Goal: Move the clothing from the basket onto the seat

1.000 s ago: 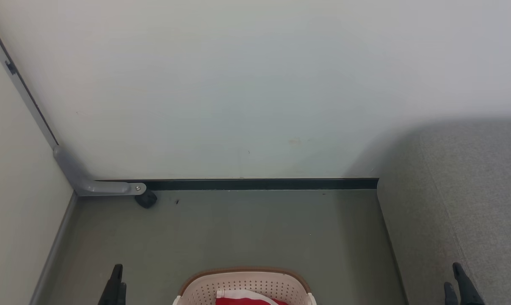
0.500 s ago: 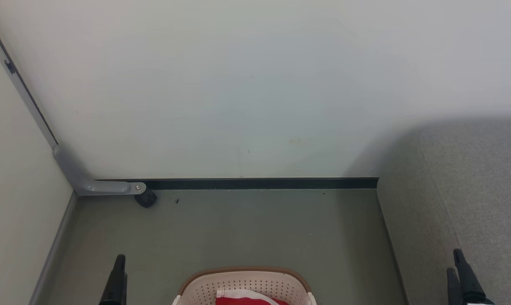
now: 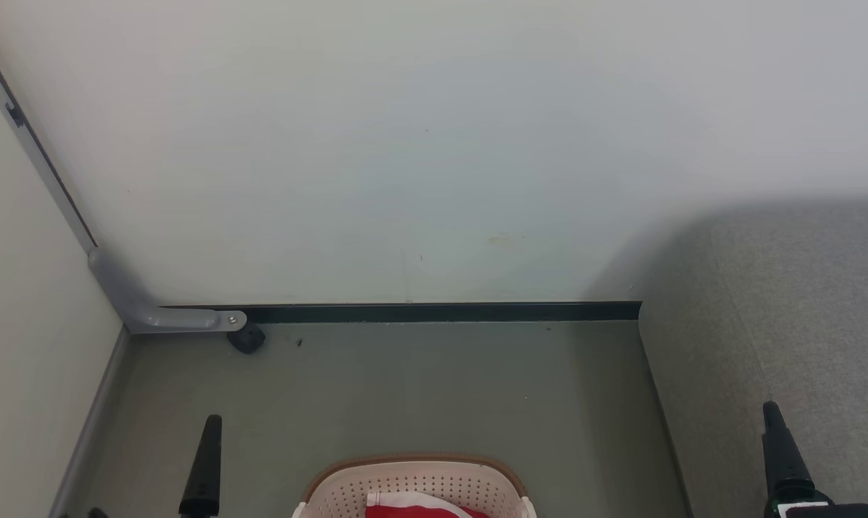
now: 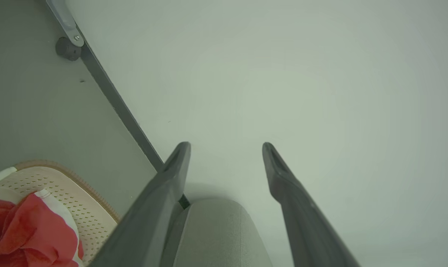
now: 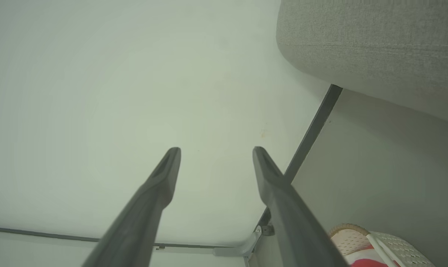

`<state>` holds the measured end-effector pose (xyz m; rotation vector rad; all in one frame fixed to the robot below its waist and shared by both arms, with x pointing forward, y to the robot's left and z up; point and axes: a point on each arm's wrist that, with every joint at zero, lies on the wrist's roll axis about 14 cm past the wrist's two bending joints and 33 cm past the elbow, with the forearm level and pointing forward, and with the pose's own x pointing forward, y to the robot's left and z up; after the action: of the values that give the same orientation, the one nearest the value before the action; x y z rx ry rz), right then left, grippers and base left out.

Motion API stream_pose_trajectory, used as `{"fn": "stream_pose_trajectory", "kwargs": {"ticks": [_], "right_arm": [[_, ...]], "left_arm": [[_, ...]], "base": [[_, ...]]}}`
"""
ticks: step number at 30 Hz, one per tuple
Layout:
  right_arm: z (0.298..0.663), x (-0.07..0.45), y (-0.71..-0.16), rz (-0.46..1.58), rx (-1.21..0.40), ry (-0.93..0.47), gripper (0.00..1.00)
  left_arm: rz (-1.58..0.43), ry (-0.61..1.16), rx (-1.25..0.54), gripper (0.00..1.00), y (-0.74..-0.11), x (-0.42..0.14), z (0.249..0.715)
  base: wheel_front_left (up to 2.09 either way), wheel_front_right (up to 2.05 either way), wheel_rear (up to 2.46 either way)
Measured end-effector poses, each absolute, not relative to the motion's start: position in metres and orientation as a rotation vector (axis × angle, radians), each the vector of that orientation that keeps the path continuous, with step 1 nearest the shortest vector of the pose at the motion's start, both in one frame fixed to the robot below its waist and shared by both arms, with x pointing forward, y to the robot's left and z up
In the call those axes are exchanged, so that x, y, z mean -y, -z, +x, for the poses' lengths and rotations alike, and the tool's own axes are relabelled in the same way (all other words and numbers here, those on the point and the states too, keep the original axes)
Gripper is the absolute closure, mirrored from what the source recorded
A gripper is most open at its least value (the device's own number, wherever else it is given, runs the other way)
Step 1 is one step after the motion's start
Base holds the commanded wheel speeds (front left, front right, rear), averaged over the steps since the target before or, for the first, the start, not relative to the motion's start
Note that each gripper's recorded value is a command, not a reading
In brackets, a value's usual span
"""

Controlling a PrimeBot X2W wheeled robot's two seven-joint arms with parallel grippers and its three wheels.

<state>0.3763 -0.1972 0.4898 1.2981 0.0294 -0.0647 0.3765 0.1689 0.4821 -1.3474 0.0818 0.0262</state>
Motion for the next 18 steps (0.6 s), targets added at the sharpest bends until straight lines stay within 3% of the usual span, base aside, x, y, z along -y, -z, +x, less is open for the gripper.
{"fn": "stream_pose_trajectory", "kwargs": {"ticks": [18], "right_arm": [[0.384,0.183,-0.507,0.878,-0.018,-0.065,0.0]], "left_arm": [[-0.945,0.057,-0.098,0.0,-0.487,-0.152,0.381]], "base": [[0.0,0.0,0.0]]}}
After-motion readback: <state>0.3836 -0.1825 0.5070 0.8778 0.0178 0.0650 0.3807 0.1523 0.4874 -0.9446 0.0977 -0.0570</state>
